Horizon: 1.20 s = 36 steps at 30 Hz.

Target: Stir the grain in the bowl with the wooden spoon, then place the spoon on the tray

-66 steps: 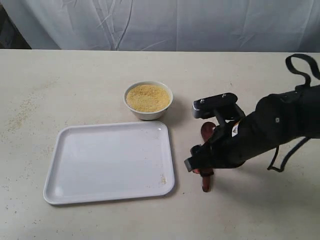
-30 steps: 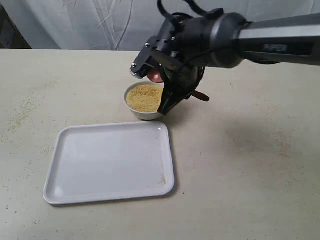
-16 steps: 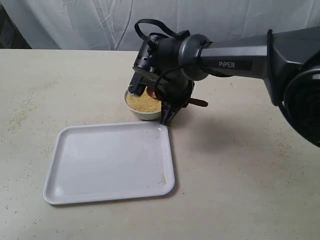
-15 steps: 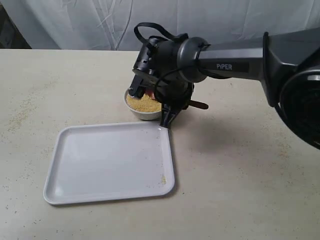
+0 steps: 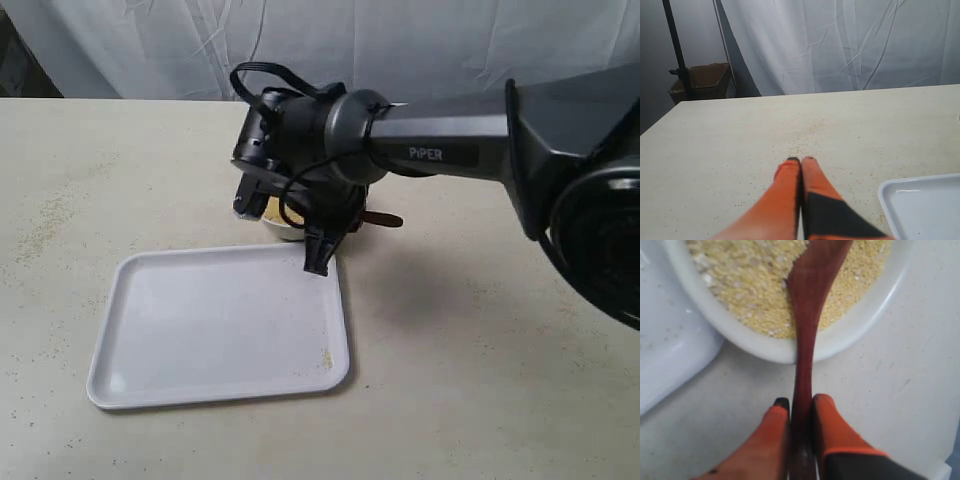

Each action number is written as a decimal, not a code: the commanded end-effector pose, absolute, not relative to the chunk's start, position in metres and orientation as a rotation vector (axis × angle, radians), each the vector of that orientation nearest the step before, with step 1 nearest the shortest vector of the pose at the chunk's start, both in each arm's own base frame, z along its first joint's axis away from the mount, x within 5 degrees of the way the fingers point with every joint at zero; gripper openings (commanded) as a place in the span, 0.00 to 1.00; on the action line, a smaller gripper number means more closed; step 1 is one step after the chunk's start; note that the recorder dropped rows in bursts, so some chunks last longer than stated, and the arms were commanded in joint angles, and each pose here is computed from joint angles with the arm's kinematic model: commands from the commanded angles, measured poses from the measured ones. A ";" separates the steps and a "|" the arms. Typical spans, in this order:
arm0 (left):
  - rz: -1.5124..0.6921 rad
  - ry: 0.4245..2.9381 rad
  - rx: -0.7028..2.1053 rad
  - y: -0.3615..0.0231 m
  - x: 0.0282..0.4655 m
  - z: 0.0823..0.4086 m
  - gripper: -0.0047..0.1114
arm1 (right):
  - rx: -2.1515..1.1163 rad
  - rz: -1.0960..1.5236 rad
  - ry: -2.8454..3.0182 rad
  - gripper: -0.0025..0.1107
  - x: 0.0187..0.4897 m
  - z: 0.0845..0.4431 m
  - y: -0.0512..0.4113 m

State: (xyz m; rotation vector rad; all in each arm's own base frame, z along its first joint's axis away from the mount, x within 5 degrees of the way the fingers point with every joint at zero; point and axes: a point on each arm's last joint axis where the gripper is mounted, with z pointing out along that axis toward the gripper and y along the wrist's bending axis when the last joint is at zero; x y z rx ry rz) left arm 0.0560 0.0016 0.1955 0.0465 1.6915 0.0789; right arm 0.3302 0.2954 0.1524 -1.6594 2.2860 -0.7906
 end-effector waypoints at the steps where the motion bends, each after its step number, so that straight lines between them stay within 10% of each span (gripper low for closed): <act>1: 0.078 1.682 0.053 0.001 0.056 0.195 0.04 | -1.689 -0.900 2.209 0.01 0.322 0.168 0.301; 15: 0.078 1.682 0.053 0.001 0.056 0.195 0.04 | -1.613 -1.044 2.115 0.01 0.324 0.212 0.288; 36: 0.078 1.682 0.053 0.001 0.056 0.195 0.04 | -1.699 -1.022 2.181 0.01 0.342 0.148 0.288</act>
